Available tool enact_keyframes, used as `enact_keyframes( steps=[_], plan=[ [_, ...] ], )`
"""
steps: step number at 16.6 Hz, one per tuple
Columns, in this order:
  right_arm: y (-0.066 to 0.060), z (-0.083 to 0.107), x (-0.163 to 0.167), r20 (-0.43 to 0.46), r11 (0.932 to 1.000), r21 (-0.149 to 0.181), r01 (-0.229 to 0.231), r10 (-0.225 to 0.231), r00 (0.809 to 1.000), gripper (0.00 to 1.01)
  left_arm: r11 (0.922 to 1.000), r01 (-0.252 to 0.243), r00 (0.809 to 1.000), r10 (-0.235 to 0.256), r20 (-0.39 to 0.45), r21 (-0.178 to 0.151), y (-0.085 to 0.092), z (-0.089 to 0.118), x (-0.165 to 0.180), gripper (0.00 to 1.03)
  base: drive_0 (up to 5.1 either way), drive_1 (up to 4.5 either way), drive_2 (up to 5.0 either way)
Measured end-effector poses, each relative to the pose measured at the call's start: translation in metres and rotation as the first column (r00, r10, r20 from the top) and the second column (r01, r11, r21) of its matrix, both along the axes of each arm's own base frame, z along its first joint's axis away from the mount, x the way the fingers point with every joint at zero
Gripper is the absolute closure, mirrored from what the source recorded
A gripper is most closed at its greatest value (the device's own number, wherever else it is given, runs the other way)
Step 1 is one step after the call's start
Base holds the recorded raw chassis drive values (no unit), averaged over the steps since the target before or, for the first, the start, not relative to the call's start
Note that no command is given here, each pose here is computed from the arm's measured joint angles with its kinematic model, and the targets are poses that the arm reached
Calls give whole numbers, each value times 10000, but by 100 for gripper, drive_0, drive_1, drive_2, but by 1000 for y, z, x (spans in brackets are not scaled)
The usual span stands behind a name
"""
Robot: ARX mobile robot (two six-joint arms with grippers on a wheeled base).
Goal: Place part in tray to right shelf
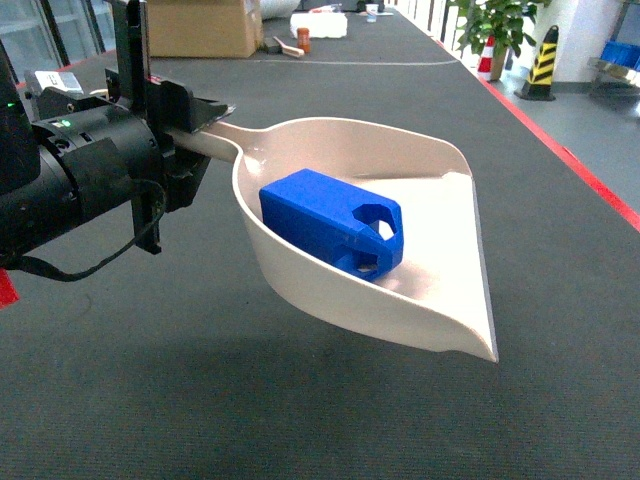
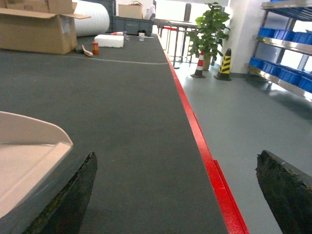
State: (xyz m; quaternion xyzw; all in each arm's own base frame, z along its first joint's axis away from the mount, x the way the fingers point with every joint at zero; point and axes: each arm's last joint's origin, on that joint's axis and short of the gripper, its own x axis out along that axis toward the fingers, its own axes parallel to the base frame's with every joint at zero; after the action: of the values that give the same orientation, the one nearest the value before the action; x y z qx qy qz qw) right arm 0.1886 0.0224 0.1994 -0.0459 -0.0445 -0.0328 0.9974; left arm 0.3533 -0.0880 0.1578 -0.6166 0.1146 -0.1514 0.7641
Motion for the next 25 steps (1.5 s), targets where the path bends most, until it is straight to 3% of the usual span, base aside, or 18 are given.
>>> enact_keyframes(
  steps=[3,5,25],
  plan=[
    [1,3,0,199,9993,305,-227,221,9996,3,10000,31,10000,-31,8,-9,0,0,0,89,332,-160,-160],
    [1,3,0,175,9991,329,-260,254,9995,3,9998,-187,9998,187,20,-2,4,0,1,89,489,-256,-256],
    [1,3,0,198,9991,343,-266,259,9995,3,10000,0,10000,0,-19,12,0,0,0,90,494,-251,-251]
  ],
)
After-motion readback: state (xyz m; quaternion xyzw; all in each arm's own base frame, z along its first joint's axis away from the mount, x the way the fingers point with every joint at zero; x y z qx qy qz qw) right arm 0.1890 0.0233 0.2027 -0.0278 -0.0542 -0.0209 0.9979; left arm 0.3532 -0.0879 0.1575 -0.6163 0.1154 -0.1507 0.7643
